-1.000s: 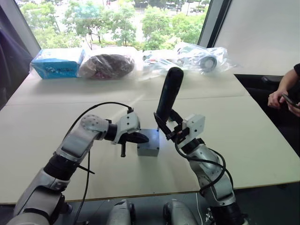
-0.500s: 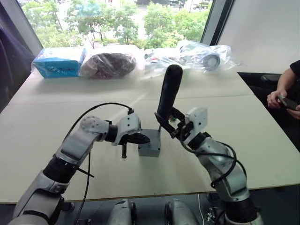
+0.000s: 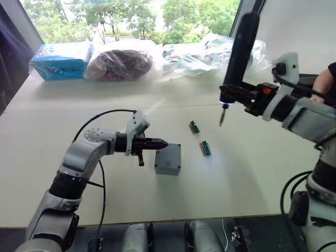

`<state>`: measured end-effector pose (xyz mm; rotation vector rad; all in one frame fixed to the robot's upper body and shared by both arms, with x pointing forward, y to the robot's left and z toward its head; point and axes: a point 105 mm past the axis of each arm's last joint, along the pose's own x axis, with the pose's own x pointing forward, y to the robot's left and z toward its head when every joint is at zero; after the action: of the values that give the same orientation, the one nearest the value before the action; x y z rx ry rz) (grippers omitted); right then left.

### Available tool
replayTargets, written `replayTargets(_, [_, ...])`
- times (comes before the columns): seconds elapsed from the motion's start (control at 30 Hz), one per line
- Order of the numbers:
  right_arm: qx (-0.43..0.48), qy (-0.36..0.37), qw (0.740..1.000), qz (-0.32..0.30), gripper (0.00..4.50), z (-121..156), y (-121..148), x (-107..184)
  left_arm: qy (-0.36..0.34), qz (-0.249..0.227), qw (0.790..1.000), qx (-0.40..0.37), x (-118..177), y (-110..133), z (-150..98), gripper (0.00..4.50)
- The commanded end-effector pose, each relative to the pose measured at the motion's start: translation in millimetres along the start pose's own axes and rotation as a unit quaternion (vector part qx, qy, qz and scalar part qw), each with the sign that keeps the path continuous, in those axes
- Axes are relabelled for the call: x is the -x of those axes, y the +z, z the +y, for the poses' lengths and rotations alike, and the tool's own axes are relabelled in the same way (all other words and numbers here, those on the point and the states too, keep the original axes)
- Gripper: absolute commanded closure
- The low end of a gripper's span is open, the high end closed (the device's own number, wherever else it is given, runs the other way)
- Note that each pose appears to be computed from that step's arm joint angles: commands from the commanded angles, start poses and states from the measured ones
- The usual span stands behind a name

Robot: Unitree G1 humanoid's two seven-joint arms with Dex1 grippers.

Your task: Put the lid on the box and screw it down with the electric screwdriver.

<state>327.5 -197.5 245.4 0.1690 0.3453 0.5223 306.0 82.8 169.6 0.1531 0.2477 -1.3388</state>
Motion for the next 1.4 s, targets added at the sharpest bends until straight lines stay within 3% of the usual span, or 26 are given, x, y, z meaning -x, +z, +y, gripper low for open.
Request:
replayTargets(0.03, [-0.066,-0.041,0.989,0.122,2.75,-32,-28,18,-0.063,0.012,0.994,-0.087,4,24,-27,4.5])
replayTargets(0.17, [-0.12,-0.059,0.971,0.196,2.75,-49,-49,18,-0.097,0.052,0.986,-0.128,3,15,-43,4.5])
replayTargets(0.4, [-0.156,-0.092,0.943,0.277,2.75,-67,-76,22,-0.105,0.063,0.982,-0.143,0,11,-50,4.5])
replayTargets(0.87, [-0.161,-0.147,0.92,0.325,2.75,-90,-105,23,-0.053,0.072,0.987,-0.132,3,4,-37,4.5])
replayTargets(0.93, [-0.156,-0.149,0.919,0.33,1.75,-91,-108,24,-0.049,0.075,0.987,-0.131,5,3,-35,4.5])
replayTargets(1.13, [-0.121,-0.149,0.925,0.327,0.0,-92,-105,25,-0.026,0.085,0.987,-0.135,14,4,-26,4.5])
replayTargets(1.4, [0.006,-0.107,0.971,0.216,0.0,-69,-42,17,0.049,0.075,0.99,-0.108,45,12,-2,4.5])
